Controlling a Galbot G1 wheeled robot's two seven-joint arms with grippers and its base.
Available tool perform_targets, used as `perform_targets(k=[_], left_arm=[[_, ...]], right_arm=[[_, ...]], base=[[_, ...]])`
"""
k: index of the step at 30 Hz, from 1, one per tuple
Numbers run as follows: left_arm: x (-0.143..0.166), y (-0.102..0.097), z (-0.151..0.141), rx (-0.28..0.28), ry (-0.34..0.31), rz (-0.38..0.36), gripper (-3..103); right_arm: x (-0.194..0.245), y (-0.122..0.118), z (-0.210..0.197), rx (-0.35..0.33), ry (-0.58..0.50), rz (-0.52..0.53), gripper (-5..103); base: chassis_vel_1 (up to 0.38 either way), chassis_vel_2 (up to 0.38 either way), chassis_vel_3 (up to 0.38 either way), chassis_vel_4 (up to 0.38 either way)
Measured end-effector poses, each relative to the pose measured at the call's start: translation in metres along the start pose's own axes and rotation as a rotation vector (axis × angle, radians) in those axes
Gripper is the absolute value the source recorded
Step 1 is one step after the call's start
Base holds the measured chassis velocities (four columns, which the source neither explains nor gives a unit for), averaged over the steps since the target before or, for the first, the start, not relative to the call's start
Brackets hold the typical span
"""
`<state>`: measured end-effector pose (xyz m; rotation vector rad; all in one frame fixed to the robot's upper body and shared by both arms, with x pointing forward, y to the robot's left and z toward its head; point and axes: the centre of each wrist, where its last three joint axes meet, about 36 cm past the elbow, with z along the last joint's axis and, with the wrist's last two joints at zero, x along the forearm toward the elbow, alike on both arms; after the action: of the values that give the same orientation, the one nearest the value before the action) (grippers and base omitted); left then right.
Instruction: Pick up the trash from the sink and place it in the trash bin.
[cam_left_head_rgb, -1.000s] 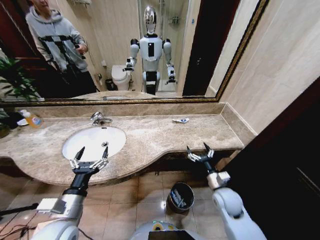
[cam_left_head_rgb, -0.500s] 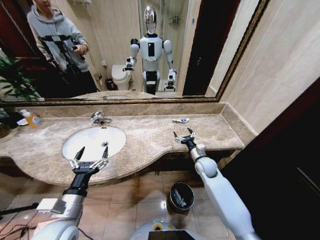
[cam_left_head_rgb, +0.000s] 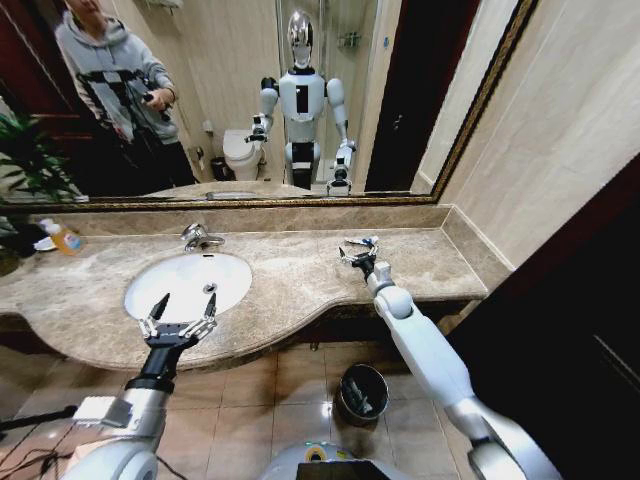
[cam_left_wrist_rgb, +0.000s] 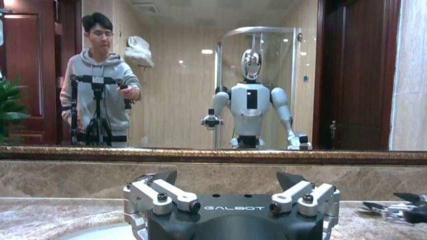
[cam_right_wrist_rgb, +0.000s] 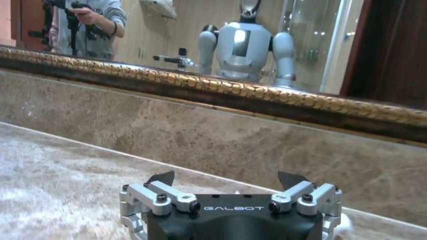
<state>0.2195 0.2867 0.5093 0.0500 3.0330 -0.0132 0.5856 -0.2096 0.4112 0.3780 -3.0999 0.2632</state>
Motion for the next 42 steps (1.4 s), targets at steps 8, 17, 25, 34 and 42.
perform_targets(k=[8, 17, 25, 34, 42], left_arm=[[0.000, 0.000, 0.000, 0.000, 0.000, 0.000, 100], [0.000, 0.000, 0.000, 0.000, 0.000, 0.000, 100], [0.000, 0.000, 0.000, 0.000, 0.000, 0.000, 100], [0.000, 0.000, 0.000, 0.000, 0.000, 0.000, 100], [0.000, 0.000, 0.000, 0.000, 0.000, 0.000, 100]], right_arm=[[-0.036, 0.016, -0.002, -0.023, 0.030, -0.007, 100], [-0.066, 0.016, 0.012, -0.007, 0.063, -0.005, 100], [-0.064, -0.016, 0.027, 0.020, 0.080, 0.051, 100], [-0.061, -0.035, 0.031, 0.017, 0.117, 0.093, 100], [-0.067, -0.037, 0.030, 0.018, 0.116, 0.099, 76]], base=[[0.000, 0.000, 0.000, 0.000], [0.000, 0.000, 0.000, 0.000], [0.000, 0.000, 0.000, 0.000], [0.000, 0.000, 0.000, 0.000], [0.000, 0.000, 0.000, 0.000]])
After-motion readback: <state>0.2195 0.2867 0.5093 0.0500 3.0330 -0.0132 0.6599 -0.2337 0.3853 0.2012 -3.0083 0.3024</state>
